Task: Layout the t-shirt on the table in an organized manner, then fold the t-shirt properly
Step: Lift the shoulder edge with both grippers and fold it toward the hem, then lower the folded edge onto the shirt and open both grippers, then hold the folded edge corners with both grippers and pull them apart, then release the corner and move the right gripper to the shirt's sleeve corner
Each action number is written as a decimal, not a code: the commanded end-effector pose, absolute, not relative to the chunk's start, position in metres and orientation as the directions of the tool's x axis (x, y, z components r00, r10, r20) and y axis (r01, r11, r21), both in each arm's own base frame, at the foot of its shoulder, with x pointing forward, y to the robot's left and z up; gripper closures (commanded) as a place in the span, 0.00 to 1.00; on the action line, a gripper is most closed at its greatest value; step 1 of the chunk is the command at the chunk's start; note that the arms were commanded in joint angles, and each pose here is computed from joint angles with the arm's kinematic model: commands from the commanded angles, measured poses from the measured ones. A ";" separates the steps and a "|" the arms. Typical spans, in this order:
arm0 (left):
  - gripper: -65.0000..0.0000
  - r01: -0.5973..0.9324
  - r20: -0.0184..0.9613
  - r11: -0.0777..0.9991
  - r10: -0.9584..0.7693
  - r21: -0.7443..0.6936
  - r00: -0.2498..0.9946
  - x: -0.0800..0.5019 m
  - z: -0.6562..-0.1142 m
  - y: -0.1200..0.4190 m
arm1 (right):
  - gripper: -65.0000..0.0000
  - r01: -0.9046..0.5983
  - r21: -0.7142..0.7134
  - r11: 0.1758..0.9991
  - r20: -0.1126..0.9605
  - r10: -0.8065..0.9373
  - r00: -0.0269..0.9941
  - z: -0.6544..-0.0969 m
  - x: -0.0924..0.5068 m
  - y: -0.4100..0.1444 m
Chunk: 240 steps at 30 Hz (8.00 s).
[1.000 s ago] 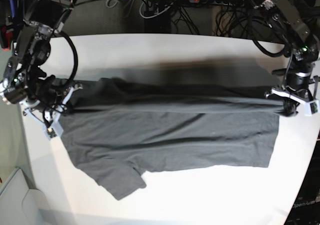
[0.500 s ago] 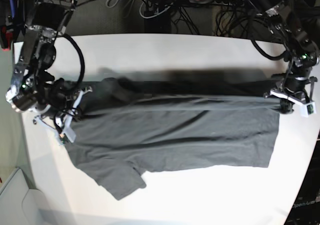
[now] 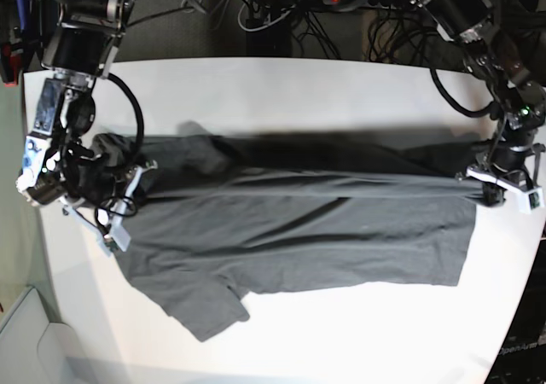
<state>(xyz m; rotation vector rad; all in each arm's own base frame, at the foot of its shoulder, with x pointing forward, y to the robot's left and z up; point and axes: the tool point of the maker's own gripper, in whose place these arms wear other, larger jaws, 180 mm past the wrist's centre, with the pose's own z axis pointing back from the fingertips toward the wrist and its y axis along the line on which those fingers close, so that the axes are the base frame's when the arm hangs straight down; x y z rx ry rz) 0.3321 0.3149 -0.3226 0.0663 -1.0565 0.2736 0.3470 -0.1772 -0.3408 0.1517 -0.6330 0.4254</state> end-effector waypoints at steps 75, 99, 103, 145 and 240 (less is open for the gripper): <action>0.54 -0.271 0.740 0.958 0.252 -0.098 0.624 0.308 -0.414 0.337 | 0.45 -0.320 -0.059 0.946 0.583 0.293 0.758 -0.356 0.294 -0.247; 0.94 -0.272 0.752 0.959 0.238 -0.080 0.615 0.309 -0.406 0.344 | 0.60 -0.261 0.043 0.964 0.615 0.180 0.767 -0.387 0.305 -0.263; 0.98 -0.276 0.754 0.959 0.229 -0.066 0.616 0.308 -0.403 0.351 | 0.92 -0.259 0.047 0.965 0.607 0.179 0.775 -0.390 0.303 -0.263; 0.98 -0.217 0.649 0.971 0.102 0.099 0.754 0.227 -0.409 0.361 | 1.00 -0.327 -0.069 0.942 0.442 0.323 0.837 -0.404 0.217 -0.297; 0.25 -0.273 0.707 0.951 0.095 0.143 0.701 0.182 -0.366 0.370 | 1.00 -0.350 0.054 0.935 0.474 0.284 0.833 -0.411 0.212 -0.217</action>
